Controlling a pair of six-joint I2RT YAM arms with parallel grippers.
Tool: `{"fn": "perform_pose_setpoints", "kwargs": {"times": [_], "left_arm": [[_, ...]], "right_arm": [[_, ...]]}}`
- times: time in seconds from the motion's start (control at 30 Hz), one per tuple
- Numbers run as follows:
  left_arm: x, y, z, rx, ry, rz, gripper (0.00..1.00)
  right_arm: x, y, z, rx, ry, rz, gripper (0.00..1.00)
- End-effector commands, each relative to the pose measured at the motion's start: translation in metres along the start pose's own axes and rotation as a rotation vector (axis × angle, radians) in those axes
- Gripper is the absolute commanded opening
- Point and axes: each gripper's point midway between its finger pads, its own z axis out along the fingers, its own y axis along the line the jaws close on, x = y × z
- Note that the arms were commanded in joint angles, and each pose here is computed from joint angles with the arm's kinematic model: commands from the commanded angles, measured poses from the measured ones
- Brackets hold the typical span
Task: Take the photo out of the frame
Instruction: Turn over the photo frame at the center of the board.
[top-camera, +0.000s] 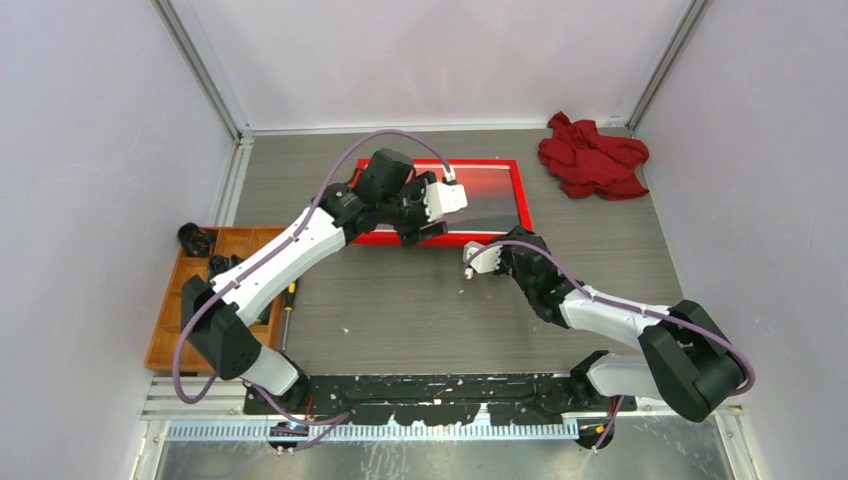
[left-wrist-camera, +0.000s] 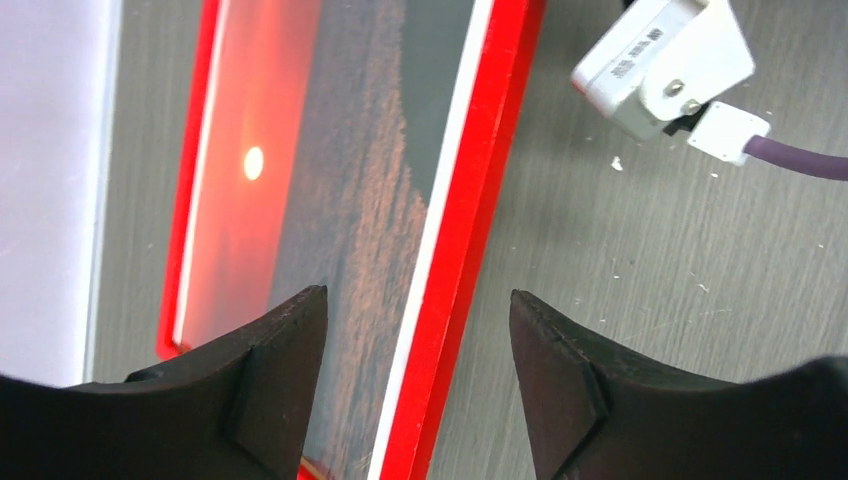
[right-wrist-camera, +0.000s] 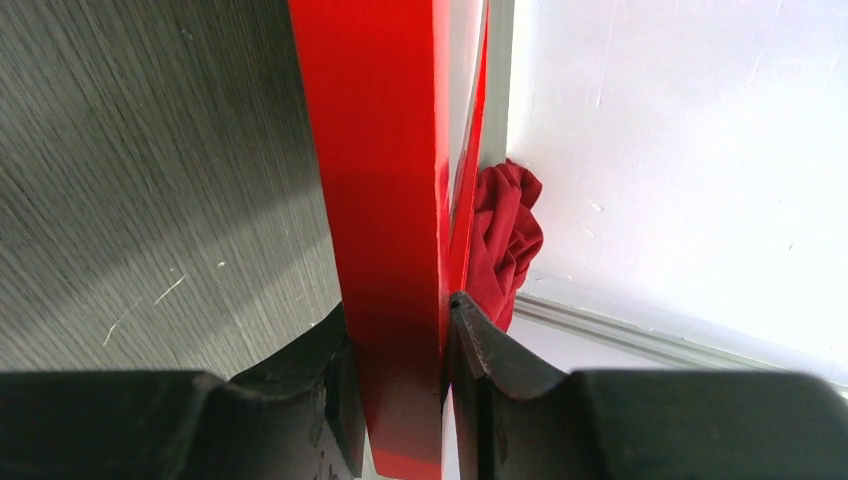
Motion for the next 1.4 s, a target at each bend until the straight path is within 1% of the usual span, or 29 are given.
{"fn": "perform_pose_setpoints", "kwargs": {"times": [0.0, 0.13, 0.27, 0.3, 0.37, 0.53, 0.63, 0.77, 0.9, 1.0, 1.13, 1.37], "left_arm": [[-0.017, 0.027, -0.019, -0.157, -0.043, -0.017, 0.71], [-0.020, 0.048, -0.041, -0.293, -0.043, -0.037, 0.78], [-0.005, 0.069, -0.069, -0.466, 0.009, -0.065, 0.85], [0.003, 0.074, -0.078, -0.504, 0.027, -0.079, 0.87], [0.023, 0.085, -0.092, -0.561, 0.059, -0.122, 0.89], [0.077, 0.103, -0.135, -0.660, 0.042, -0.297, 0.94], [0.108, 0.099, -0.151, -0.703, 0.050, -0.360, 0.96], [0.133, 0.080, -0.162, -0.721, 0.037, -0.415, 0.97], [0.153, 0.055, -0.159, -0.715, 0.025, -0.450, 0.98], [0.168, 0.041, -0.151, -0.698, 0.036, -0.480, 0.98], [0.180, 0.035, -0.147, -0.713, 0.056, -0.474, 0.98], [0.186, 0.032, -0.153, -0.736, 0.050, -0.492, 0.98]], "right_arm": [[-0.003, -0.005, -0.003, 0.034, -0.023, 0.171, 0.10], [-0.006, -0.016, -0.007, 0.049, -0.021, 0.174, 0.07], [-0.011, -0.021, -0.019, -0.035, -0.006, 0.235, 0.06], [-0.017, -0.028, -0.023, -0.058, -0.013, 0.266, 0.06], [-0.022, -0.029, -0.032, -0.126, -0.015, 0.313, 0.06], [-0.036, -0.039, -0.050, -0.223, -0.042, 0.393, 0.06], [-0.044, -0.045, -0.058, -0.261, -0.057, 0.430, 0.06], [-0.054, -0.060, -0.068, -0.285, -0.067, 0.510, 0.05], [-0.066, -0.077, -0.079, -0.317, -0.072, 0.605, 0.01], [-0.075, -0.088, -0.087, -0.348, -0.084, 0.670, 0.01], [-0.089, -0.106, -0.096, -0.368, -0.104, 0.750, 0.01], [-0.108, -0.127, -0.103, -0.409, -0.131, 0.874, 0.01]]}}
